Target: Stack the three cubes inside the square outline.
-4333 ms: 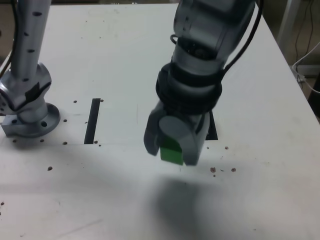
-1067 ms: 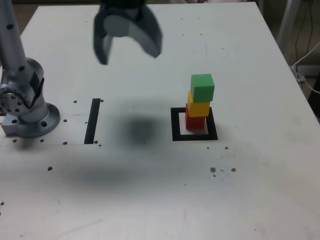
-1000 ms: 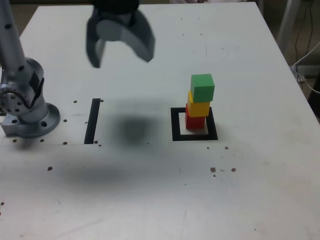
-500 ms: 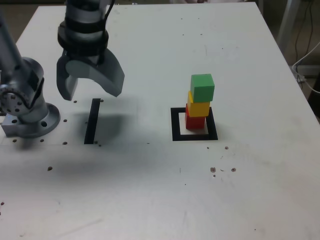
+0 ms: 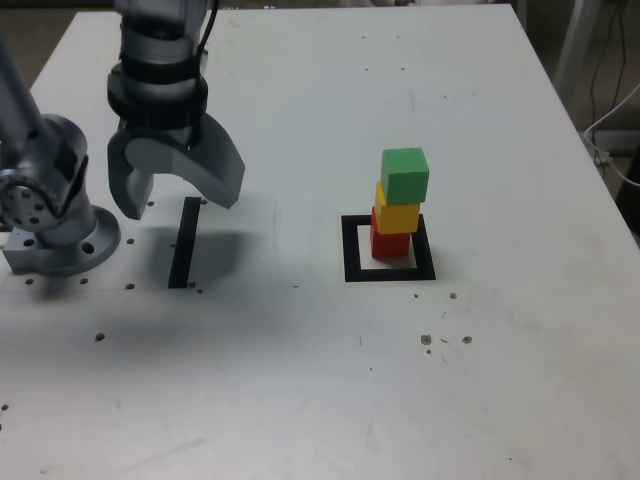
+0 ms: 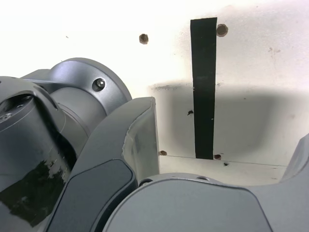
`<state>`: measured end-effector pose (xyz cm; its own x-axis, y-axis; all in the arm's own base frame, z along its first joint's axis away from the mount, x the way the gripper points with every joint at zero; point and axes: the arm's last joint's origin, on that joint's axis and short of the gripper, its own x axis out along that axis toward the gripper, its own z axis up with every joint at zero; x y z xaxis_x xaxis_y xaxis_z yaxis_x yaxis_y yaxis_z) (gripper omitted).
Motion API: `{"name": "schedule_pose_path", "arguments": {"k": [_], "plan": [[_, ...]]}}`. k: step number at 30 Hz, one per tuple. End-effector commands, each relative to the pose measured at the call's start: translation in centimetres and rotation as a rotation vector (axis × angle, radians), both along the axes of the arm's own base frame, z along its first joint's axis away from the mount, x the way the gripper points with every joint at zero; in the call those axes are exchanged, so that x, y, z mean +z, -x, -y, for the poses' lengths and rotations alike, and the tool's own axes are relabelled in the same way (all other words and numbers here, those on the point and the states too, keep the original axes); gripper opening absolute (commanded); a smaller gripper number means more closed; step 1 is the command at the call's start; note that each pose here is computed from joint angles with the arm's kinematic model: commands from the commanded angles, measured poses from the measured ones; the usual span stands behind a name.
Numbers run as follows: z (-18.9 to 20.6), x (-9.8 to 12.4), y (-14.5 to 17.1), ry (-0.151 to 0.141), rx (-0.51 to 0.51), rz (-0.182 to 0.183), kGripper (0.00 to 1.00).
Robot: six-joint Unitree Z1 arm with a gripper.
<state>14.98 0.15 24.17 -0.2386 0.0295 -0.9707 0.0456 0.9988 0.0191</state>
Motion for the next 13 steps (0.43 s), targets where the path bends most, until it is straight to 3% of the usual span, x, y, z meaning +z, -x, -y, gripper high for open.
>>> {"name": "schedule_pose_path", "arguments": {"k": [1, 13], "plan": [[0.0, -0.2, 0.13, 0.005, 0.001, 0.01, 1.0], [0.05, -1.02, 0.49, 0.014, 0.005, 0.011, 1.0]]}}
